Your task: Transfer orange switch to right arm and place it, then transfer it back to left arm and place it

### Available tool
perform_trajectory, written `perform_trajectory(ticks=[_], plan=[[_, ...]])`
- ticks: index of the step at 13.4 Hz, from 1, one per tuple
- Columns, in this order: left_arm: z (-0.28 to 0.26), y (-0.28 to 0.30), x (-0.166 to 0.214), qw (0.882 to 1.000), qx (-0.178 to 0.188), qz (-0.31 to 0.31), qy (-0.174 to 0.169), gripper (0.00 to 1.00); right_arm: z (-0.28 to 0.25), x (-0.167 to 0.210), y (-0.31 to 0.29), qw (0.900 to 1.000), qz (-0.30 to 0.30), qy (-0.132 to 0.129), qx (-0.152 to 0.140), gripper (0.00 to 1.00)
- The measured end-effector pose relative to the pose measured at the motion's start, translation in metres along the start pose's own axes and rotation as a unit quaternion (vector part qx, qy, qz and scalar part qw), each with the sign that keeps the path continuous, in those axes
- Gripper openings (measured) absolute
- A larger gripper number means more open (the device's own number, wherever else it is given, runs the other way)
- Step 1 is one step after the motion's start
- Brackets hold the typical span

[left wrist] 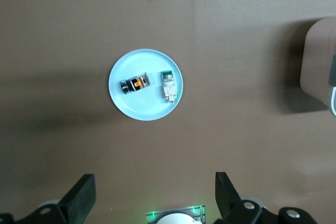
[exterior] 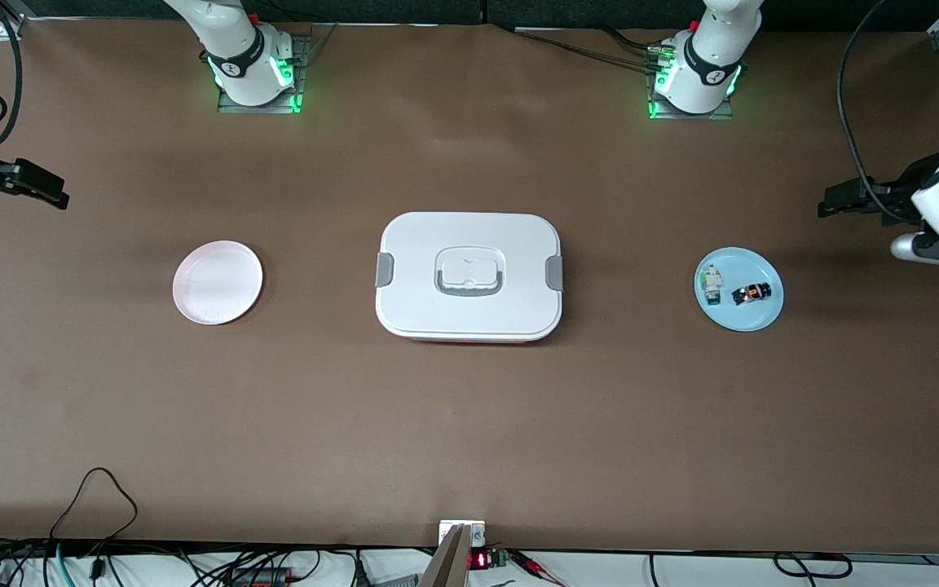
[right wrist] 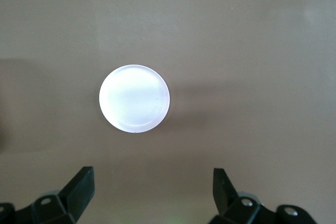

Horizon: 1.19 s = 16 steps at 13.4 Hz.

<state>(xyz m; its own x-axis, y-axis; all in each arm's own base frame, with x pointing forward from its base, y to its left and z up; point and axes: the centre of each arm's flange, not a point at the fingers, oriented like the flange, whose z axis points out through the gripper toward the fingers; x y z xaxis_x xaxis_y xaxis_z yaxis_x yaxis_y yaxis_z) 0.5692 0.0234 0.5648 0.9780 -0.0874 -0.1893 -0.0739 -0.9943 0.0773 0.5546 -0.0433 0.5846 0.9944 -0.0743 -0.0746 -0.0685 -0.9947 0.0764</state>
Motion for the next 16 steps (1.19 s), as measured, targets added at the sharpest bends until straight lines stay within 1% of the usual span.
perform_trajectory(ticks=[1, 3, 4, 9, 12, 13, 15, 16], plan=[[-0.008, 0.004, -0.003, 1.0, -0.001, 0.0, 0.008, 1.0, 0.0, 0.0, 0.0, 1.0, 0.0, 0.0, 0.0, 1.0], [-0.019, 0.016, -0.009, 1.0, -0.019, -0.002, 0.019, 1.0, -0.001, 0.0, 0.0, 1.0, 0.0, 0.0, 0.0, 1.0], [-0.022, 0.021, -0.011, 1.0, -0.02, -0.001, 0.022, 1.0, -0.001, 0.0, 0.0, 1.0, 0.0, 0.001, 0.0, 1.0], [-0.029, 0.048, -0.009, 0.999, -0.009, -0.009, 0.045, 1.0, -0.002, 0.0, 0.0, 1.0, 0.0, 0.001, 0.0, 1.0], [-0.031, 0.056, -0.01, 0.999, -0.005, -0.002, 0.049, 1.0, -0.002, 0.0, 0.0, 1.0, 0.0, 0.001, 0.0, 1.0], [-0.033, 0.062, -0.011, 0.999, 0.001, 0.003, 0.051, 1.0, -0.002, 0.0, 0.0, 1.0, 0.0, 0.001, 0.0, 1.0], [-0.036, 0.073, -0.013, 0.998, 0.039, 0.015, 0.056, 1.0, -0.002, 0.0, 0.0, 1.0, 0.0, 0.001, 0.0, 1.0], [-0.037, 0.078, -0.013, 0.997, 0.05, 0.02, 0.058, 1.0, -0.002, 0.0, 0.0, 1.0, 0.0, 0.001, 0.0, 1.0]])
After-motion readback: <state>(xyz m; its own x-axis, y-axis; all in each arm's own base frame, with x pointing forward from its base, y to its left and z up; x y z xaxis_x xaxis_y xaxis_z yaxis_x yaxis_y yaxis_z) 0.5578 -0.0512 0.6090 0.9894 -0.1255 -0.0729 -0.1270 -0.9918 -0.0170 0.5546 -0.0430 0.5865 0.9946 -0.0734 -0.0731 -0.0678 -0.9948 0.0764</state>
